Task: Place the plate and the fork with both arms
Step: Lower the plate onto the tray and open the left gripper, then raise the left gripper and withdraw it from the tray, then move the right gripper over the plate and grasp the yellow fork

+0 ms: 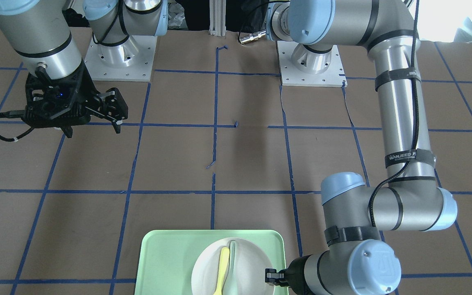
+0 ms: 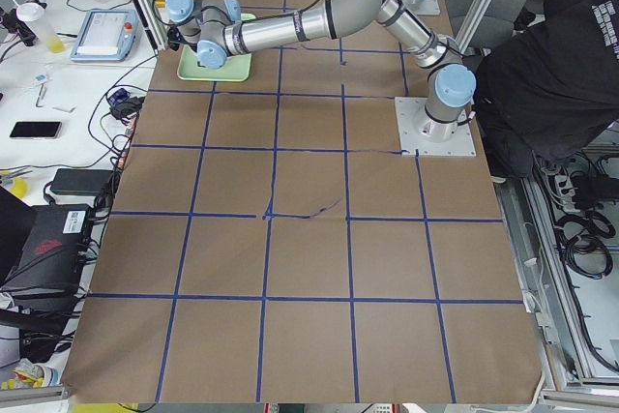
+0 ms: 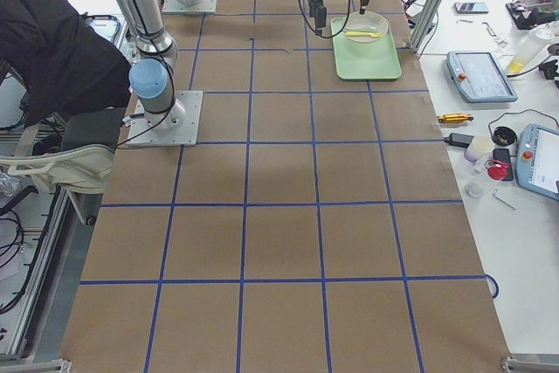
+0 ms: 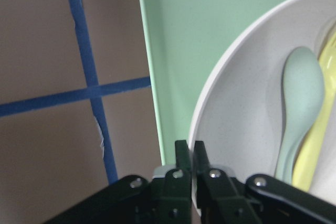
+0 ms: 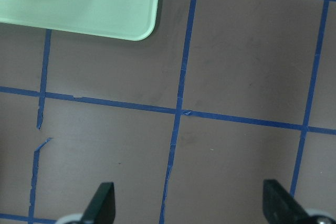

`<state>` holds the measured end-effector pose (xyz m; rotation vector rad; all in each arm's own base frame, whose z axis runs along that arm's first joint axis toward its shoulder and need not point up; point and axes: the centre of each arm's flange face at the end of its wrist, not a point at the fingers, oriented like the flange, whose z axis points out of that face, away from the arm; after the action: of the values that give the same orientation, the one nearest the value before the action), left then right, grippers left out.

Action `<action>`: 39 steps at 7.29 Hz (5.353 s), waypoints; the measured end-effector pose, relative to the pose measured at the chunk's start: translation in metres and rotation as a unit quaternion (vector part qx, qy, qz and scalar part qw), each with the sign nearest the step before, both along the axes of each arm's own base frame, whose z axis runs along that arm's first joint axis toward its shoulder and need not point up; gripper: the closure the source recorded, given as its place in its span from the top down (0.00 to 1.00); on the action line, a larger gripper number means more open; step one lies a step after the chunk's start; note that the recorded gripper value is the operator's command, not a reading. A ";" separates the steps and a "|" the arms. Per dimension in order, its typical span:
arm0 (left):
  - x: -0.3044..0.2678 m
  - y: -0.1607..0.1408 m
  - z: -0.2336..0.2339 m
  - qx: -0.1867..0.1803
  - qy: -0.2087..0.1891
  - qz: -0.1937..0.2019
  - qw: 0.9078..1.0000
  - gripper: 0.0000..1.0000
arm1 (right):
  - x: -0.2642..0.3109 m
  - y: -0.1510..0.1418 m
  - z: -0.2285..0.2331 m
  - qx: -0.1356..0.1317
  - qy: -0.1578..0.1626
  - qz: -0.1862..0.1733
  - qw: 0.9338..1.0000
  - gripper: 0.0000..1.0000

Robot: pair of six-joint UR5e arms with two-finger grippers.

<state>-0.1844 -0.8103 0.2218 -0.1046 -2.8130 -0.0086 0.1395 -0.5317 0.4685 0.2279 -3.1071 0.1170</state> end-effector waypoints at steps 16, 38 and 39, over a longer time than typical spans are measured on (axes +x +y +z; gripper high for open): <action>0.028 0.289 0.252 -0.014 -0.137 0.115 0.984 1.00 | 0.000 0.000 -0.002 0.002 0.000 0.000 1.000 1.00; 0.022 0.326 0.229 0.008 -0.164 0.127 0.978 1.00 | 0.186 -0.243 -0.265 -0.024 -0.071 -0.018 0.997 0.62; 0.022 0.326 0.229 0.008 -0.164 0.127 0.978 1.00 | 0.187 -0.243 -0.266 -0.024 -0.069 -0.016 0.997 0.49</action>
<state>-0.1627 -0.4843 0.4507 0.2861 -3.1332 0.0133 0.3270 -0.7745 0.2029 0.1775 -3.2393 0.2168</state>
